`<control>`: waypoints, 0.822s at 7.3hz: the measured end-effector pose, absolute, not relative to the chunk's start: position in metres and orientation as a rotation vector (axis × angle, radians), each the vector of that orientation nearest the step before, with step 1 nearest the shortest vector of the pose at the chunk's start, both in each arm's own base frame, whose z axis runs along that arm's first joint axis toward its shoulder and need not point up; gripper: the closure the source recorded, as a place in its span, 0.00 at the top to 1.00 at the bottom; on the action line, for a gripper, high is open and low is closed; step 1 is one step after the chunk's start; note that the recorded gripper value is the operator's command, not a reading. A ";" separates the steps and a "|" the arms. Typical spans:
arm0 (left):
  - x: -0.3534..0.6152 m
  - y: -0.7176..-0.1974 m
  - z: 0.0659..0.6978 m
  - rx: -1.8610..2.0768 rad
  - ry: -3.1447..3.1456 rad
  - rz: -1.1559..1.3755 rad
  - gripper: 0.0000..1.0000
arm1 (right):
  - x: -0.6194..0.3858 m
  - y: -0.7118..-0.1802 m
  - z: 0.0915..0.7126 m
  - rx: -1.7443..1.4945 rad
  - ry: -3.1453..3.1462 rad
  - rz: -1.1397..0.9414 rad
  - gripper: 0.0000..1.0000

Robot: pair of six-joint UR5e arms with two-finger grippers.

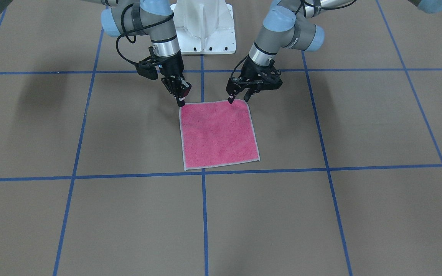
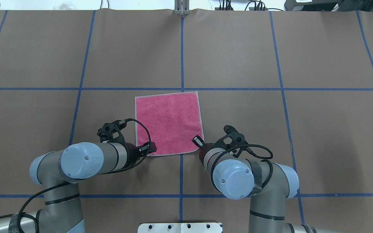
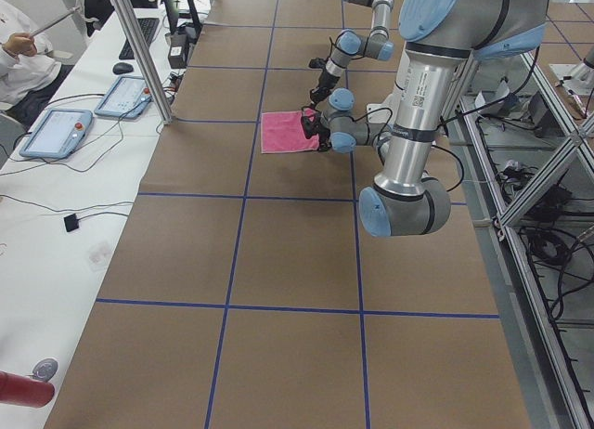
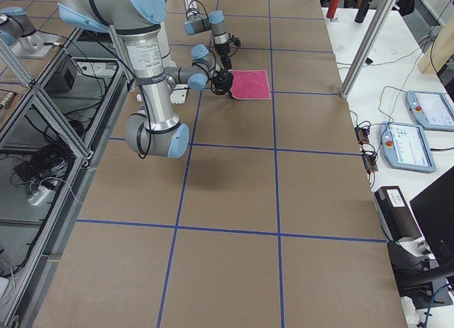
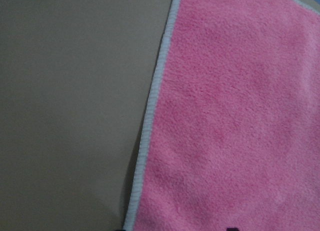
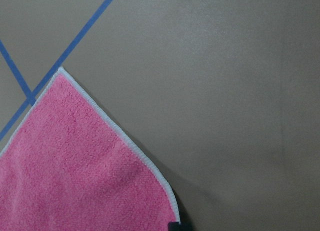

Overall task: Fold towel twice with both arms
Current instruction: 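Position the left gripper at the towel's other near corner and grasp both corners, then lift the near edge with both grippers and fold it toward the far edge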

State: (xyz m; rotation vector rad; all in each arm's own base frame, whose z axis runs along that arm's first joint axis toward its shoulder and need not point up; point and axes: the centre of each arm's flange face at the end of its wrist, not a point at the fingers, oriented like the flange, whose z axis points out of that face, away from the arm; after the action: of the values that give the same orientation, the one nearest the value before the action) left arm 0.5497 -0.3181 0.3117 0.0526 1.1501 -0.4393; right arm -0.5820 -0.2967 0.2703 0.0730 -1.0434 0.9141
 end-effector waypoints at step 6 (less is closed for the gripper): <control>0.546 -0.322 0.298 0.082 1.175 -0.448 0.56 | -0.580 -0.298 0.268 0.073 -1.049 0.916 0.00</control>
State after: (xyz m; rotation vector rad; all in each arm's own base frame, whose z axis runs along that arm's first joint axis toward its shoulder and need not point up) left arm 0.5464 -0.3223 0.2980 0.0816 1.1754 -0.4478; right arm -0.5803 -0.2976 0.2679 0.0727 -1.0487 0.9158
